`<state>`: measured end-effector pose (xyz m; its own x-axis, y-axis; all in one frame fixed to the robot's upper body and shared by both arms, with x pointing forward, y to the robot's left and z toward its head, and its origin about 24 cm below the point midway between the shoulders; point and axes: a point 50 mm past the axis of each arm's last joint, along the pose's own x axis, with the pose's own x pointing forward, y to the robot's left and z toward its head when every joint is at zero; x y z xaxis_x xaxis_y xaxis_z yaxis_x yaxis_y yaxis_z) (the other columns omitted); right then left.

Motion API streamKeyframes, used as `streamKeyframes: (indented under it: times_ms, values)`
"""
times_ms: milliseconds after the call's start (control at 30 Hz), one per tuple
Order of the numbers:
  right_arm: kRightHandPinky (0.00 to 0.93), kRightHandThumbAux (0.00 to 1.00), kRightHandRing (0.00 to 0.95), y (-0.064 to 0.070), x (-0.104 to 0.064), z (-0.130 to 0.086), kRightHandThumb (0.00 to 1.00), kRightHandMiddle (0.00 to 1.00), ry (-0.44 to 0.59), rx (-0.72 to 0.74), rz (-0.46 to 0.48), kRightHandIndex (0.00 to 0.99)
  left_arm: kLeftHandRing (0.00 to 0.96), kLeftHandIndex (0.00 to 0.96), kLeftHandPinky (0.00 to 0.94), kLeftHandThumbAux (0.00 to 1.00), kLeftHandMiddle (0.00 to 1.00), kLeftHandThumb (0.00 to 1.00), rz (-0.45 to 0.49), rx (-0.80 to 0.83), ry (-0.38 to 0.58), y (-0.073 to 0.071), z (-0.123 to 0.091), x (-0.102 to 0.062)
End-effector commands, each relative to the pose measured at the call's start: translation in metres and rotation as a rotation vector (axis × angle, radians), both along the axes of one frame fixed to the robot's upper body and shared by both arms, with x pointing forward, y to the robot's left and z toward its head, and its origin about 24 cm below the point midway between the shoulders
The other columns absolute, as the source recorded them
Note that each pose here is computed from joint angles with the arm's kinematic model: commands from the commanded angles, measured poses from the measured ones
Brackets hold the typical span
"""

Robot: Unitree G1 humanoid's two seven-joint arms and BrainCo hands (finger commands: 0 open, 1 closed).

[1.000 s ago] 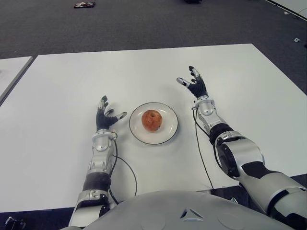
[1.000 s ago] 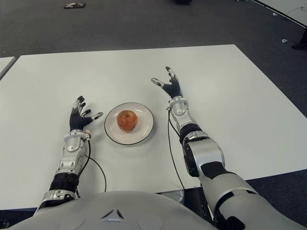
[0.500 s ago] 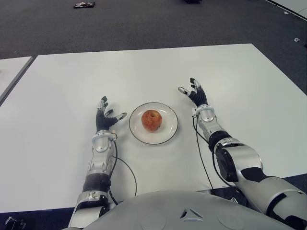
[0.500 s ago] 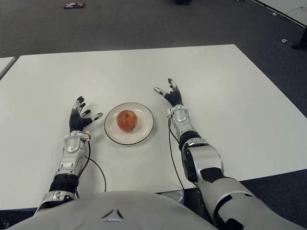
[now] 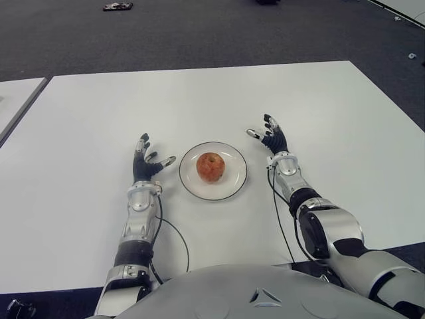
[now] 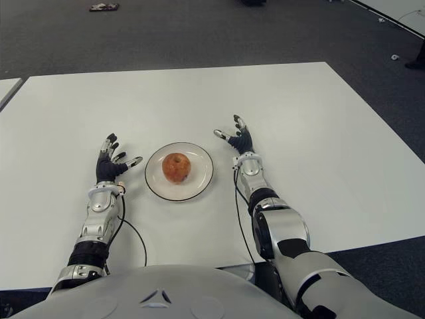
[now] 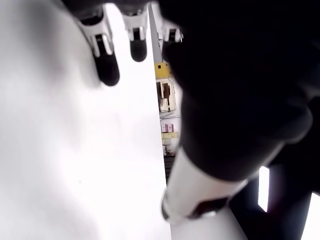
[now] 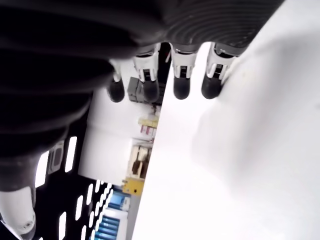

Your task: Put the apples into the plate.

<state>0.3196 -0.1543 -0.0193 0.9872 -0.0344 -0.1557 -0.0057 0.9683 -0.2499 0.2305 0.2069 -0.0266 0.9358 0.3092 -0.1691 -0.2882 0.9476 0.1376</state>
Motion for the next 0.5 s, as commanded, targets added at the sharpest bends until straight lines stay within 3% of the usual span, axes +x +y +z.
streamKeyframes:
  times_ms: [33,500]
  values:
    - [0.005,0.654,0.000,-0.003,-0.015,-0.016,0.000,0.000,0.058,0.006,-0.002,0.000,0.000,0.000,0.021,0.305,0.000,0.000,-0.013,0.000,0.026,0.000,-0.003,-0.003]
    - [0.027,0.714,0.000,0.005,-0.029,-0.025,0.003,0.000,0.040,0.077,0.008,0.000,0.000,0.000,0.016,0.301,0.000,0.000,-0.027,0.007,0.016,-0.002,0.003,-0.003]
